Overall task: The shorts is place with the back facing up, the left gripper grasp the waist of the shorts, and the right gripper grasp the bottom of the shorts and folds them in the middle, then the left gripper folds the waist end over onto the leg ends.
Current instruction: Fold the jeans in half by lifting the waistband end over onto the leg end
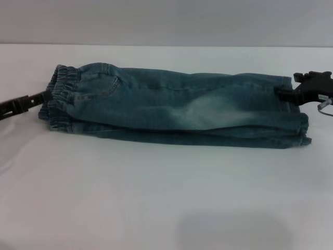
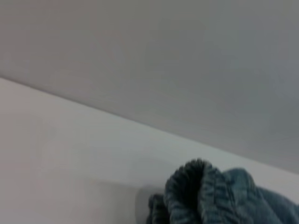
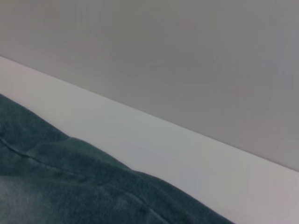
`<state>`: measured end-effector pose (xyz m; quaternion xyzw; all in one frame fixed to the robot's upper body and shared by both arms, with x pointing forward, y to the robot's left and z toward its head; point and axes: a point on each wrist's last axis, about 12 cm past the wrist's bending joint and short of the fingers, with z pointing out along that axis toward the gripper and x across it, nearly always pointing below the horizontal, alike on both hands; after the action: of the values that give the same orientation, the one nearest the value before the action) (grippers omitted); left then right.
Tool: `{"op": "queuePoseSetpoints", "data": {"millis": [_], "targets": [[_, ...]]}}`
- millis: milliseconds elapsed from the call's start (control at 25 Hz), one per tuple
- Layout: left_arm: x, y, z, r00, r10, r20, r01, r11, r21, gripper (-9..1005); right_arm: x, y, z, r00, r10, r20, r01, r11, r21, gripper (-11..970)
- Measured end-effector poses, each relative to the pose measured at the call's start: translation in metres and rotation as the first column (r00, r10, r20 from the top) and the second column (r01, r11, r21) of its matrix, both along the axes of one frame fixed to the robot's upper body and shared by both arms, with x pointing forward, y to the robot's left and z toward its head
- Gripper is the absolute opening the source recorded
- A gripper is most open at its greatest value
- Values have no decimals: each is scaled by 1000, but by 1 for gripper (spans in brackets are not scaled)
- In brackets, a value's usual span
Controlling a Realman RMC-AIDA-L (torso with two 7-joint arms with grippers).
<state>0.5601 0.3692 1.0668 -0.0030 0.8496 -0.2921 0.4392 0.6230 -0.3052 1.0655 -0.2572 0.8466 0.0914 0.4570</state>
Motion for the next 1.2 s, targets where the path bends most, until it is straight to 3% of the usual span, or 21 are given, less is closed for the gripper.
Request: {"op": "queuePoseSetpoints", "data": {"millis": [560,840,1200], "targets": [[-15,-11,-19,987,-143,75,125,971,205,839,-2,4,-3,1000,5,-10,-5,1000,9,652],[-11,-10,-25,989,-126,84,95,949,299,833,-4,6,-3,1000,18,-18,-17,999,30,652],[-7,-14,-31,990,-116,75,85,942,325,828,-4,6,-4,1000,8,-16,-7,999,54,651]]}}
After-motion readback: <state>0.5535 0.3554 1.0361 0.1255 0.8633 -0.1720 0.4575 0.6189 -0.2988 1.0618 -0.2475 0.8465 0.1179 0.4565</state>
